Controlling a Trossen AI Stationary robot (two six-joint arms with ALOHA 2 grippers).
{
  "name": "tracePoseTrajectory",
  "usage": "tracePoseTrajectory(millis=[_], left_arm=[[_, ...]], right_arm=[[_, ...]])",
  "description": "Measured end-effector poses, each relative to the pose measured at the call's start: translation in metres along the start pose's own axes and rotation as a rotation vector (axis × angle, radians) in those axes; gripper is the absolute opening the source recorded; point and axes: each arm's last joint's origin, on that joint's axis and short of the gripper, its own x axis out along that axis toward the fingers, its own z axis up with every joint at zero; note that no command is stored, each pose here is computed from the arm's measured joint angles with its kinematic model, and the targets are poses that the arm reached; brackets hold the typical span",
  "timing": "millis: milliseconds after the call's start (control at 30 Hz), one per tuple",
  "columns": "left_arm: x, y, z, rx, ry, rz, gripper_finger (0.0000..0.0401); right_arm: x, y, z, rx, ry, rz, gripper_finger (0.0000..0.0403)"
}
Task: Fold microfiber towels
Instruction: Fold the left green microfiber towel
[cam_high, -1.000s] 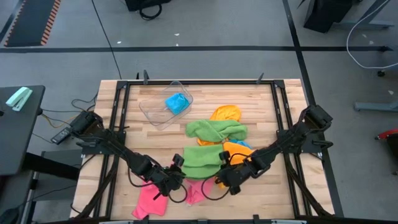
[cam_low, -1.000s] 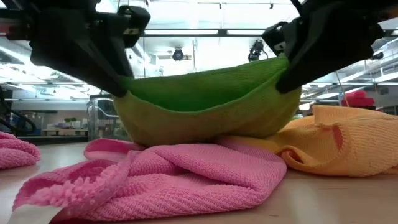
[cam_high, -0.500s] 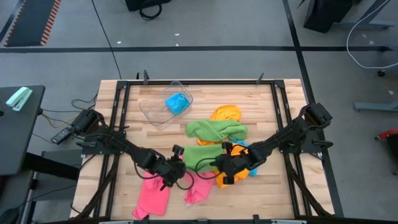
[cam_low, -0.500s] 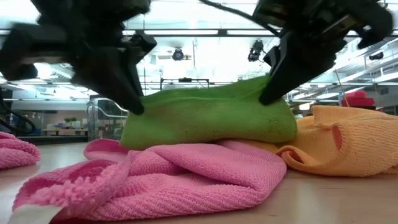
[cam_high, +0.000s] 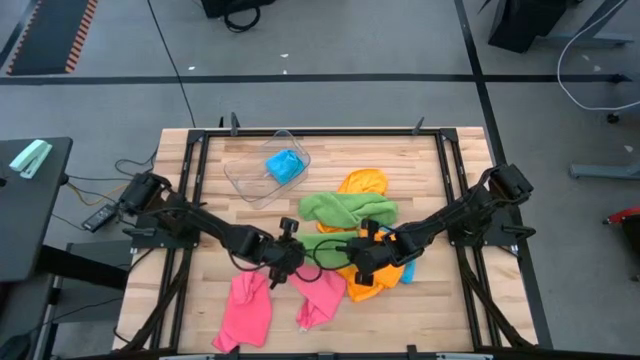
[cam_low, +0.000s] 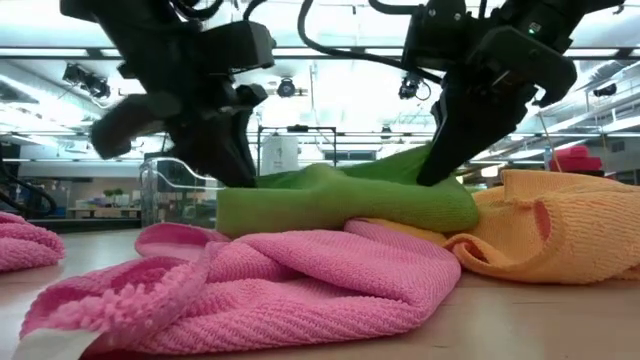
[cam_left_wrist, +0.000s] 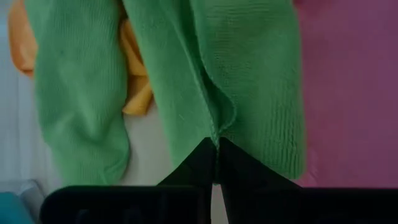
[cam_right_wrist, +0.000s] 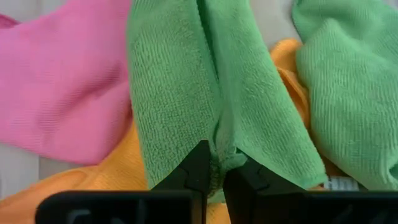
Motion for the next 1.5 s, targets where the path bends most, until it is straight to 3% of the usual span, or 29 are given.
tracePoseTrajectory(millis=[300, 633, 833, 1167, 1500], left_arm=[[0.014, 0.017, -0.004, -0.015, 0.041, 0.029, 0.002], [0.037, 0.016, -0.013, -0.004, 0.109, 0.022, 0.0035], [0.038, 0.018, -0.014, -0.016, 0.112, 0.024, 0.0034], [0.037, 0.016, -0.014, -0.067, 0.109, 0.026, 0.0113], [0.023, 0.01, -0.01, -0.041, 0.088, 0.009, 0.0172]], right_arm=[[0.004, -0.011, 0.001, 0.015, 0.035, -0.038, 0.0043], [0.014, -0.025, -0.008, 0.021, 0.062, -0.068, 0.0044], [0.015, -0.027, -0.008, -0.002, 0.071, -0.059, 0.0076], [0.015, -0.027, -0.012, -0.011, 0.118, -0.056, 0.0145], [0.013, -0.03, -0.017, -0.03, 0.171, -0.065, 0.0157]])
